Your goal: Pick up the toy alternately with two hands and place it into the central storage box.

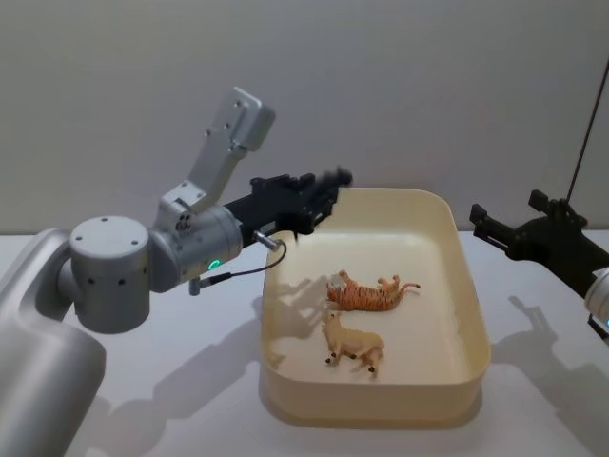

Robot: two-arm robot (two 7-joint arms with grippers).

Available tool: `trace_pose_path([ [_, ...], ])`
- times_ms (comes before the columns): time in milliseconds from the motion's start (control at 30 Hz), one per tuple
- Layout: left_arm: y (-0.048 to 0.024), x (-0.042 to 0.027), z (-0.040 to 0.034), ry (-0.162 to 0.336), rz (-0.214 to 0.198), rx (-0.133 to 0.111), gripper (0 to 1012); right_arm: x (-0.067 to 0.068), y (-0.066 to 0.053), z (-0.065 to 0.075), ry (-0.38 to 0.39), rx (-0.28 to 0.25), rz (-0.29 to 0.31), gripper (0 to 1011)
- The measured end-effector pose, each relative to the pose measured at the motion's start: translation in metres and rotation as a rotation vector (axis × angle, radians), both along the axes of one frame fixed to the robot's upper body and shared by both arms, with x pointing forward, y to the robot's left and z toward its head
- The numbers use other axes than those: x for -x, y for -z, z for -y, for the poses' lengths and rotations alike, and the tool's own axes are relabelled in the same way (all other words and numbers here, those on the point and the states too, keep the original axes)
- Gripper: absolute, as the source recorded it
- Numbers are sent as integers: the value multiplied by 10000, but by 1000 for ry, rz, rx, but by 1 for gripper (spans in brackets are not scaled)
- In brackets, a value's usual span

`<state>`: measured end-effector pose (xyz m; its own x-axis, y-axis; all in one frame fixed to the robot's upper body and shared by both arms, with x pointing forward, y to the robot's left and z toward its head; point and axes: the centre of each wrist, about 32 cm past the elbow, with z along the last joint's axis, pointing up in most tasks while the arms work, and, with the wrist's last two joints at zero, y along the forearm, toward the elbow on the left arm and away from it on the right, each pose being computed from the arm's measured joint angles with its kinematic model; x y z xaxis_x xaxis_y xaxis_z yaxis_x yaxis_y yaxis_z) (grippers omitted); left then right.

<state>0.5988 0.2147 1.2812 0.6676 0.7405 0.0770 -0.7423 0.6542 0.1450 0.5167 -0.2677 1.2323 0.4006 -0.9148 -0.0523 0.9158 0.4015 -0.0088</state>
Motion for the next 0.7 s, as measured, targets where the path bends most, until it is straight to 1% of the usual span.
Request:
trace_pose_path([
  [33, -15, -10, 15, 11, 1, -2, 386, 0, 0, 0, 0, 0, 0, 1001],
  [67, -26, -17, 27, 22, 2, -4, 442, 0, 0, 0, 0, 0, 0, 1001],
  [100, -36, -24, 39, 34, 2, -7, 462, 0, 0, 0, 0, 0, 0, 1001],
  [133, -63, -40, 66, 55, 3, -11, 523, 0, 0, 0, 0, 0, 0, 1001],
  [200, -83, -52, 86, 72, 4, -14, 563, 0, 0, 0, 0, 0, 0, 1001],
  [233, -99, -62, 106, 87, 4, -18, 618, 0, 0, 0, 0, 0, 0, 1001],
  [333, -122, -76, 130, 106, 5, -22, 673, 0, 0, 0, 0, 0, 0, 1001],
  [367, -134, -82, 142, 117, 5, -24, 743, 0, 0, 0, 0, 0, 0, 1001],
  [433, -146, -89, 155, 127, 6, -27, 780, 0, 0, 0, 0, 0, 0, 1001],
  [467, -158, -95, 167, 136, 6, -29, 835, 0, 0, 0, 0, 0, 0, 1001],
  [500, -163, -98, 171, 140, 6, -30, 835, 0, 0, 0, 0, 0, 0, 1001],
  [600, -179, -106, 187, 153, 7, -33, 937, 0, 0, 0, 0, 0, 0, 1001],
  [700, -191, -113, 200, 164, 7, -36, 1001, 0, 0, 0, 0, 0, 0, 1001],
])
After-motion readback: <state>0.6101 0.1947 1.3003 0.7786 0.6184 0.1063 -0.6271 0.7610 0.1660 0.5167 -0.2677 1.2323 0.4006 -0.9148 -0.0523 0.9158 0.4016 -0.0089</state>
